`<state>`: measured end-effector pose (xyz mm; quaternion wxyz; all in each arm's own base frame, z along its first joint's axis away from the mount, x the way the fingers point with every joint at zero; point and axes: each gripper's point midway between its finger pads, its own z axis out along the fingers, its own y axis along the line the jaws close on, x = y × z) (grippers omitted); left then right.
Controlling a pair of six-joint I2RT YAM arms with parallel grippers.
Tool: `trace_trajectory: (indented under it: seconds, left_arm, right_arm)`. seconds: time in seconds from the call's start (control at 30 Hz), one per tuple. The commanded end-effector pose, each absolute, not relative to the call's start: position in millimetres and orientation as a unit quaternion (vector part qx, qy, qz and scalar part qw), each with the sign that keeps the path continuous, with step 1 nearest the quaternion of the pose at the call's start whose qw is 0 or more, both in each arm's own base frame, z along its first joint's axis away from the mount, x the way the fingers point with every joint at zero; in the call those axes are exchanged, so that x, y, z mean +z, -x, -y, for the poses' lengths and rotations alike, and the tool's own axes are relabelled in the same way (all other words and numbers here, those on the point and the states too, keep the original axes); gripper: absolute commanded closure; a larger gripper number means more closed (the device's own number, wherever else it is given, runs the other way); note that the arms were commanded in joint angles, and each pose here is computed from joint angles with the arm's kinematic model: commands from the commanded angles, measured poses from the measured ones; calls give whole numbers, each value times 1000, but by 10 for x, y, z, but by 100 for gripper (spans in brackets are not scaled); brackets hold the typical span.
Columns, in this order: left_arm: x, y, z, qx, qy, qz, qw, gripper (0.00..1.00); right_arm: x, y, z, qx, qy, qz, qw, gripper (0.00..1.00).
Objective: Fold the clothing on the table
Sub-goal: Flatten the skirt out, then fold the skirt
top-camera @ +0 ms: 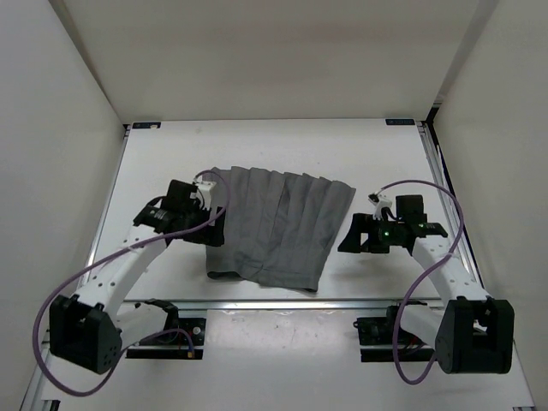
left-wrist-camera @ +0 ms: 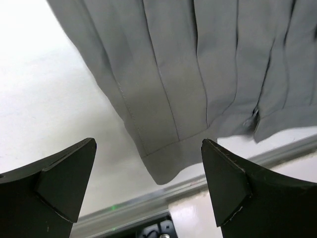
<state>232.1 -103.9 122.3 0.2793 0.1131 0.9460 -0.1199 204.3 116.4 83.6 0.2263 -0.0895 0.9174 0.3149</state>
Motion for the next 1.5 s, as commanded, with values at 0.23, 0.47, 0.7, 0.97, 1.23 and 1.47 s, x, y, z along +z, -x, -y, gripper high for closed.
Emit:
trace_trajectory:
  seconds: [0.23, 0.47, 0.7, 0.97, 1.23, 1.47]
  left_arm:
    - [748, -2022, 991, -121, -51, -986, 99, 1]
    - [530, -1965, 1410, -193, -26, -978, 78, 1]
    - [242, -1831, 1856, -296, 49, -953, 36, 60]
    - [308, -2067, 2533, -359, 35, -931, 51, 70]
    - [654, -2418, 2367, -371, 42, -918, 135, 1]
    - [595, -2215, 2161, -326, 36, -929, 173, 2]
  right_arm:
    - [885, -1886, -1410, 384, 13, -908, 165, 12]
    - [898, -2037, -1347, 368, 41, -912, 176, 13]
    - [958, -2180, -1157, 386, 37, -904, 182, 6]
    - [902, -2194, -1062, 381, 29, -908, 169, 6]
    - [819, -2193, -956, 369, -2, -915, 165, 7]
    - [649, -2124, -953, 361, -3, -921, 145, 6]
